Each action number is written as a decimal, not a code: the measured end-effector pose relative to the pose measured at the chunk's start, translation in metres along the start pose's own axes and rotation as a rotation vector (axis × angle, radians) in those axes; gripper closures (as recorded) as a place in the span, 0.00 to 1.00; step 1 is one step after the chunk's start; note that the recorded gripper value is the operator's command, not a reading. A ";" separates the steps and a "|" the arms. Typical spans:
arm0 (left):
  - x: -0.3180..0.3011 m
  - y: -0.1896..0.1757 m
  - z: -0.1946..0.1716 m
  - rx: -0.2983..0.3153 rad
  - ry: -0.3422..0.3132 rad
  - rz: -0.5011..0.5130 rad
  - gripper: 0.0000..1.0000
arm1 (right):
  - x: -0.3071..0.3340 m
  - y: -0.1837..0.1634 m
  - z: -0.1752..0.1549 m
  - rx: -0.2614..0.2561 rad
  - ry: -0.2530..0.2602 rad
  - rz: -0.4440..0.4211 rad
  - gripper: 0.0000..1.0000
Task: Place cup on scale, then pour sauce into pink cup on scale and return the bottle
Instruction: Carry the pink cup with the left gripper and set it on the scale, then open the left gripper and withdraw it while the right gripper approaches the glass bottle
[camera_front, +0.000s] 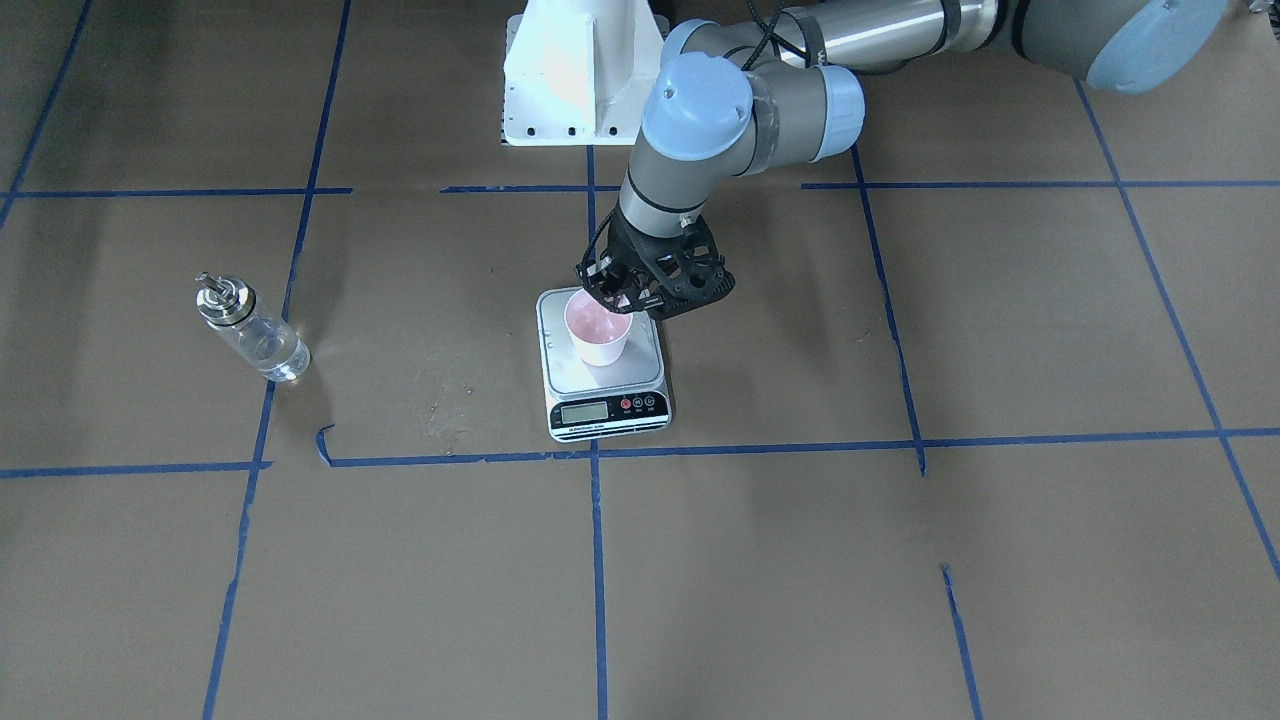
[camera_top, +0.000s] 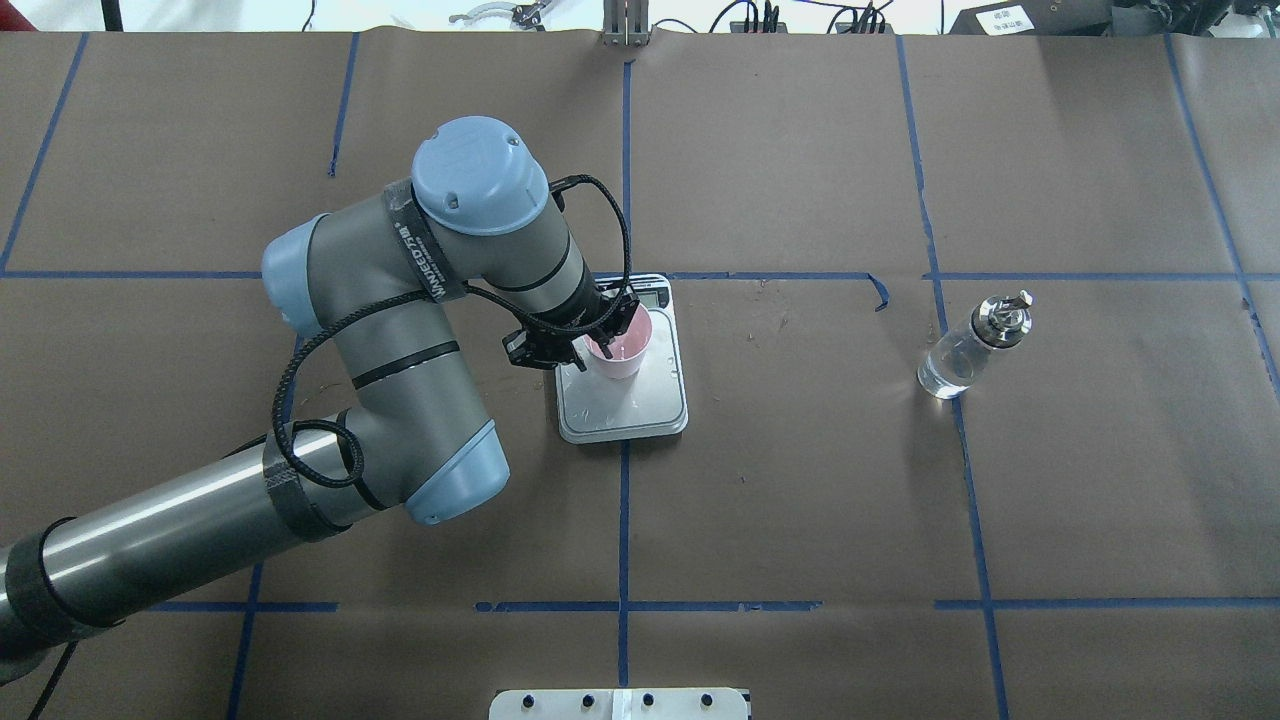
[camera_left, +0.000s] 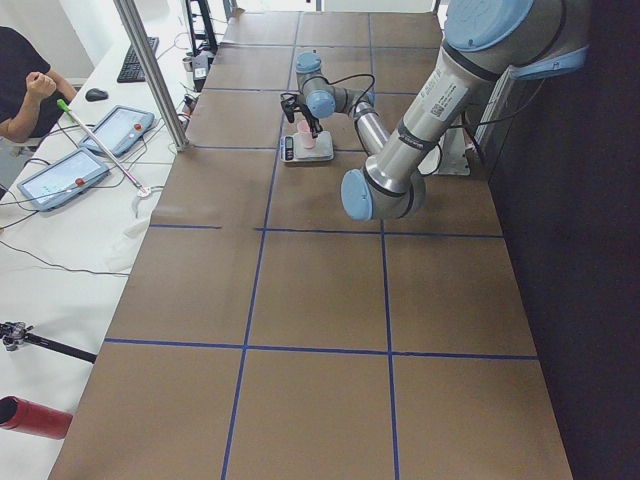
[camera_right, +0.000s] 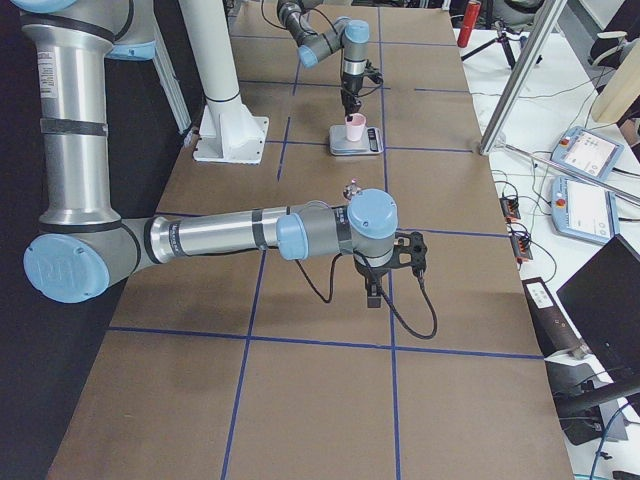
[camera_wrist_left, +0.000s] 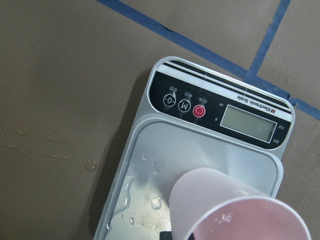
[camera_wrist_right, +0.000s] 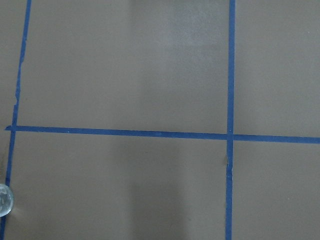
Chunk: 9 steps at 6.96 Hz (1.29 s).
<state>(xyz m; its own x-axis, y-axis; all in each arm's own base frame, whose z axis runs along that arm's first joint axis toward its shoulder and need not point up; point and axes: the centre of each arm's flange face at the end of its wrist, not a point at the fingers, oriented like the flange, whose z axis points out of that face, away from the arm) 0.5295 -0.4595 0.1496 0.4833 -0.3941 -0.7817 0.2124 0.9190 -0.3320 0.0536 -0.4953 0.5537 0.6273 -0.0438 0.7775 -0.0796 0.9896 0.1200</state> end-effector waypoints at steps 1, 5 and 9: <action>-0.006 0.005 -0.029 0.006 0.036 0.012 0.00 | -0.020 -0.006 -0.008 0.010 -0.013 -0.022 0.00; -0.029 -0.038 -0.162 0.071 0.110 0.029 0.00 | -0.208 0.050 -0.038 0.028 -0.070 0.044 0.00; -0.124 -0.100 -0.200 0.170 0.058 0.184 0.00 | -0.346 0.156 -0.007 0.199 -0.090 0.149 0.00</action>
<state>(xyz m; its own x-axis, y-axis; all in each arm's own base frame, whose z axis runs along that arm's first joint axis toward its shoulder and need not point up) 0.2783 -0.5015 0.1740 0.4784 -0.2149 -0.8514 0.2672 0.9592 -0.0920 -0.1703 -0.3253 0.2993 0.5261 0.0799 0.8467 -0.3225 0.9399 0.1117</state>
